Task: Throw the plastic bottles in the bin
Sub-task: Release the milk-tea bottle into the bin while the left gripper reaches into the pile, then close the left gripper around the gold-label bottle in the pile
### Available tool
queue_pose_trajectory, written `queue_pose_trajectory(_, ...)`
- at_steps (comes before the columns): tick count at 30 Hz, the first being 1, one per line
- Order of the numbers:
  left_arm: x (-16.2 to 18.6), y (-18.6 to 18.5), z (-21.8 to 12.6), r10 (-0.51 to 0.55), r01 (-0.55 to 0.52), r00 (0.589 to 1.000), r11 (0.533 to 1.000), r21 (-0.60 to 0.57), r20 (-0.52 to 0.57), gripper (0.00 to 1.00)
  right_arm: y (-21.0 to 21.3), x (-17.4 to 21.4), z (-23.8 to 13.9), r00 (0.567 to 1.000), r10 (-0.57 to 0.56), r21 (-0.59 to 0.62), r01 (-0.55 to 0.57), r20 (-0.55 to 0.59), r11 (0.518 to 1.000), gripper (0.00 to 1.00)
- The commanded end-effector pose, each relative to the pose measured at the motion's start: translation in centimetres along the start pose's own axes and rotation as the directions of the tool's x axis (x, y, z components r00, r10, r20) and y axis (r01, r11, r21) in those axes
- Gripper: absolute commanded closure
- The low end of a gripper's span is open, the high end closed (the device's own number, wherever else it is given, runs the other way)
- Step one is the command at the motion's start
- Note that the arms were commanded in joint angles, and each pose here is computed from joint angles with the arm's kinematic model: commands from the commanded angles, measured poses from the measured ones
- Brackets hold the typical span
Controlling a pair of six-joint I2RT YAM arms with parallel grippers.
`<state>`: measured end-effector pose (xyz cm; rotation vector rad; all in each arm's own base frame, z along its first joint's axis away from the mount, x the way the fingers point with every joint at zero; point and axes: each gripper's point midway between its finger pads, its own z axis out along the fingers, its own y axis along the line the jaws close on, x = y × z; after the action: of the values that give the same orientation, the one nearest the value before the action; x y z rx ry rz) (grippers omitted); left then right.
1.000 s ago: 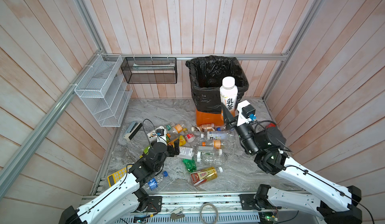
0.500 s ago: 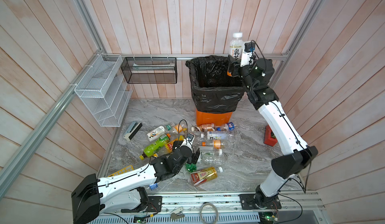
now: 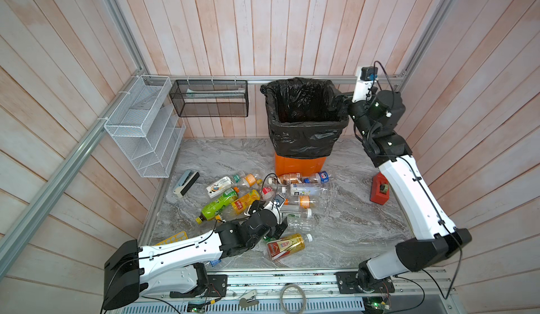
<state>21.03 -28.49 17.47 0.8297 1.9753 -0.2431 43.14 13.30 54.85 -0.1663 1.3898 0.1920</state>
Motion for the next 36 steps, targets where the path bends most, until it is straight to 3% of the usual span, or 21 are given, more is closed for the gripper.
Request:
queue_pose_trajectory(1,0.2,-1.6,-0.1,0.062,-0.059,0.997,0.996,0.073,-0.038,0.00,-1.1,0.4,-0.7,1.000,0.007,0.052,-0.008,0.028,0.999,0.06)
queue_pose_trajectory(11,4.1,-6.2,0.7,0.270,-0.216,0.938,0.946,0.243,-0.218,0.03,-5.3,6.7,-4.6,0.995,0.092,0.154,-0.087,-0.030,0.984,0.06)
queue_pose_trajectory(21,6.5,-9.8,1.1,0.388,-0.240,0.876,0.866,0.439,-0.285,0.07,-7.4,13.0,-8.3,0.979,0.152,0.222,-0.120,-0.133,0.968,0.05)
queue_pose_trajectory(36,9.7,-12.2,2.6,0.494,-0.251,0.801,0.790,0.559,-0.339,0.16,-8.7,18.6,-12.7,0.962,0.192,0.309,-0.126,-0.192,0.943,0.04)
